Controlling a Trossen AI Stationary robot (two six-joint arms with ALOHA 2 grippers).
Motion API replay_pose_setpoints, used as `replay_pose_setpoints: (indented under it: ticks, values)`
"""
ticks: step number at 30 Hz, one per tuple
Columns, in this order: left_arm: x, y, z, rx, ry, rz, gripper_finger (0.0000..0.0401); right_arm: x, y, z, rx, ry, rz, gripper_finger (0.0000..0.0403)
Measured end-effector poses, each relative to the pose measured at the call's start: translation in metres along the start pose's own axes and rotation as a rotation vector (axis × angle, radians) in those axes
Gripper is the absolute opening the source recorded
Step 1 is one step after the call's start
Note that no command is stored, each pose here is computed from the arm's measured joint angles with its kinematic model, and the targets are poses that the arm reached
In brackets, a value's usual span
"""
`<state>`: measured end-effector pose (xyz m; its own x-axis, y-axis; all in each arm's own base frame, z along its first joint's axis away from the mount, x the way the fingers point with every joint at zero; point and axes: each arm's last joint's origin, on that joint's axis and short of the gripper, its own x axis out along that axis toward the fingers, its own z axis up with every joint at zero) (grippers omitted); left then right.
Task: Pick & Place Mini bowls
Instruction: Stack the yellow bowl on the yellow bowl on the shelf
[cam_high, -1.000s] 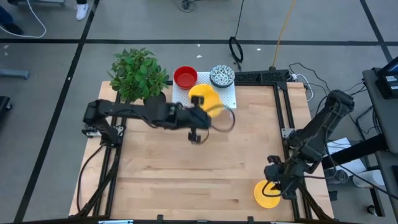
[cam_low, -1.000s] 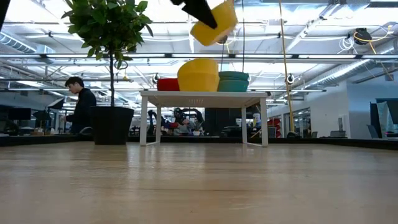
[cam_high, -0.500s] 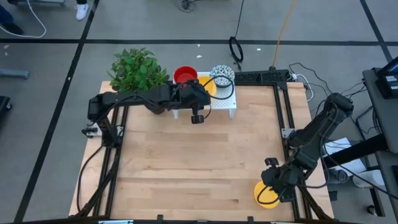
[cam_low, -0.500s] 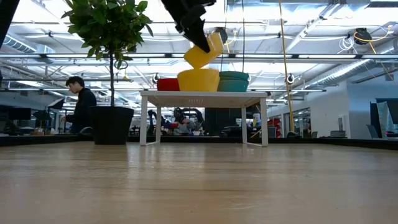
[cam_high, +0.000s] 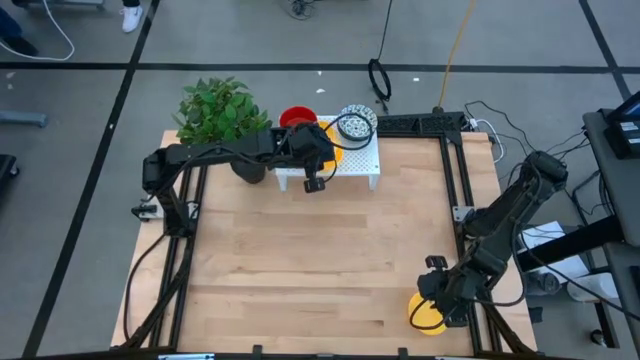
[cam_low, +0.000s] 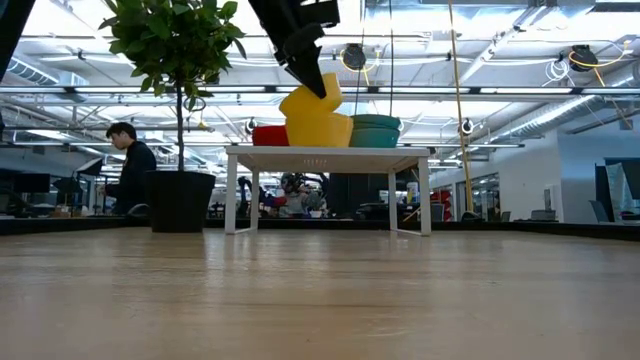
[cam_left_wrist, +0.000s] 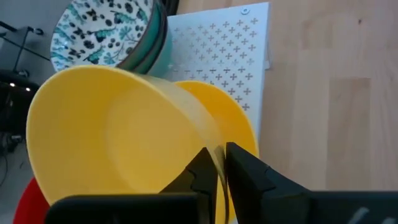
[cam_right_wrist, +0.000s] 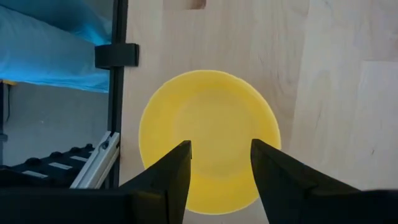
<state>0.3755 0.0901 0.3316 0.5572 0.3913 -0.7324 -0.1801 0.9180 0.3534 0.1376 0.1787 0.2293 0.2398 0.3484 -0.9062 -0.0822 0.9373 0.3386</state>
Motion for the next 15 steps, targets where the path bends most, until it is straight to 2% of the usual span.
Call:
replay_pose_setpoints:
  ticks: [15]
  values:
    - [0.0042,-0.0024,-0.0063,-0.012,0.039,-0.009,0.0037,0.0008,0.0,0.0002,0.054,-0.003,-0.007,0.0153]
